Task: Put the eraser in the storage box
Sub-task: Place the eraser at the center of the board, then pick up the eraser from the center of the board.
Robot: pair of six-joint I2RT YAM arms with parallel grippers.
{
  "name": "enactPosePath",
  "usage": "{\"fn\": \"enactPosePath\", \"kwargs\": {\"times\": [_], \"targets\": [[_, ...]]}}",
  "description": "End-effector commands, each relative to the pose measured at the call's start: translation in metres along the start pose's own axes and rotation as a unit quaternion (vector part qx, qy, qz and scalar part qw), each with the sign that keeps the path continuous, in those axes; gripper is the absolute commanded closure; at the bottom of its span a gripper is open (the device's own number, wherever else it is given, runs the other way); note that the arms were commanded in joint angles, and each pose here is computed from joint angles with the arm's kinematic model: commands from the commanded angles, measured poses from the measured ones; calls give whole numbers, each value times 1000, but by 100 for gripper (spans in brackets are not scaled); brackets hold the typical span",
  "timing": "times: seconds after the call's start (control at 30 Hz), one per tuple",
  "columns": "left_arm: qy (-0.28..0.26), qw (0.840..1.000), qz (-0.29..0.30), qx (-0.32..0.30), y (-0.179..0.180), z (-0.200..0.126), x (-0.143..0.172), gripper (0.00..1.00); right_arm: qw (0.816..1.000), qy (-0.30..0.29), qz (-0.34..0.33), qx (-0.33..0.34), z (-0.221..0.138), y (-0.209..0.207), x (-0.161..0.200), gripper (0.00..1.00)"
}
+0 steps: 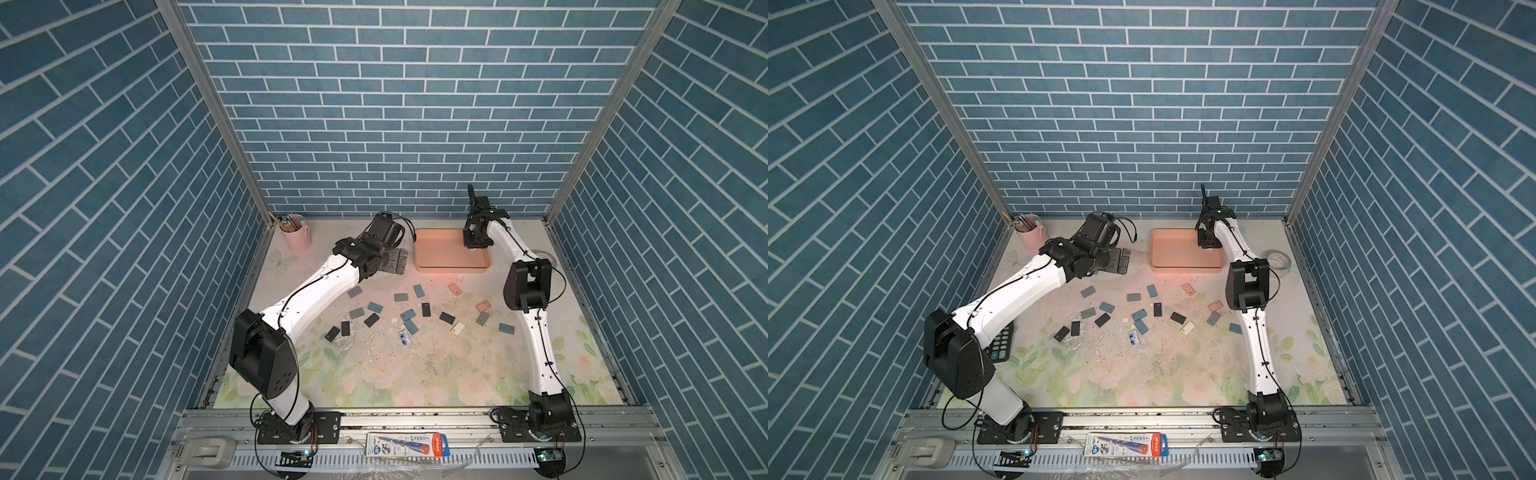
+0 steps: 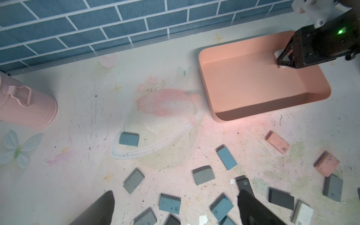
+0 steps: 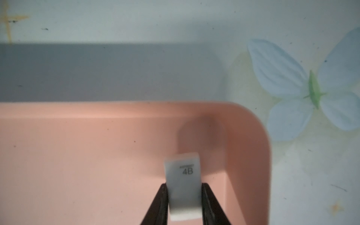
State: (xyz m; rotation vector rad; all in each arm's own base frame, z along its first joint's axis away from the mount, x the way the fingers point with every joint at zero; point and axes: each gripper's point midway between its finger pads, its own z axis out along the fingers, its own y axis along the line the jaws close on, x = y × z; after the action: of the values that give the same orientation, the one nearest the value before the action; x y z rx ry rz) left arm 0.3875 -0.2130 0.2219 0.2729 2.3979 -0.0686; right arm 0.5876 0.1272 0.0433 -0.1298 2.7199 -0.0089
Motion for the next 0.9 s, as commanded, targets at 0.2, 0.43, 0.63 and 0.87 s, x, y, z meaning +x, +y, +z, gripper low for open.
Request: {"fn": "enactPosePath", "kwargs": {"times": [0.2,0.43,0.63,0.87], "targets": [[10,1000,12,-2,5,-6,7,0,1000,-6,-17,0,-5,-1,-4,57],[32,999,-1,1,12,0,14,0,999,-44,-22,-15,-50,10,-24,47],[72,996,-47,-17,48,11,19,1,992,-103,-61,-29,-116,44,-39,27],[124,987,-92,-41,89,44,23,0,977,-174,-84,-91,-194,90,-22,4]]}}
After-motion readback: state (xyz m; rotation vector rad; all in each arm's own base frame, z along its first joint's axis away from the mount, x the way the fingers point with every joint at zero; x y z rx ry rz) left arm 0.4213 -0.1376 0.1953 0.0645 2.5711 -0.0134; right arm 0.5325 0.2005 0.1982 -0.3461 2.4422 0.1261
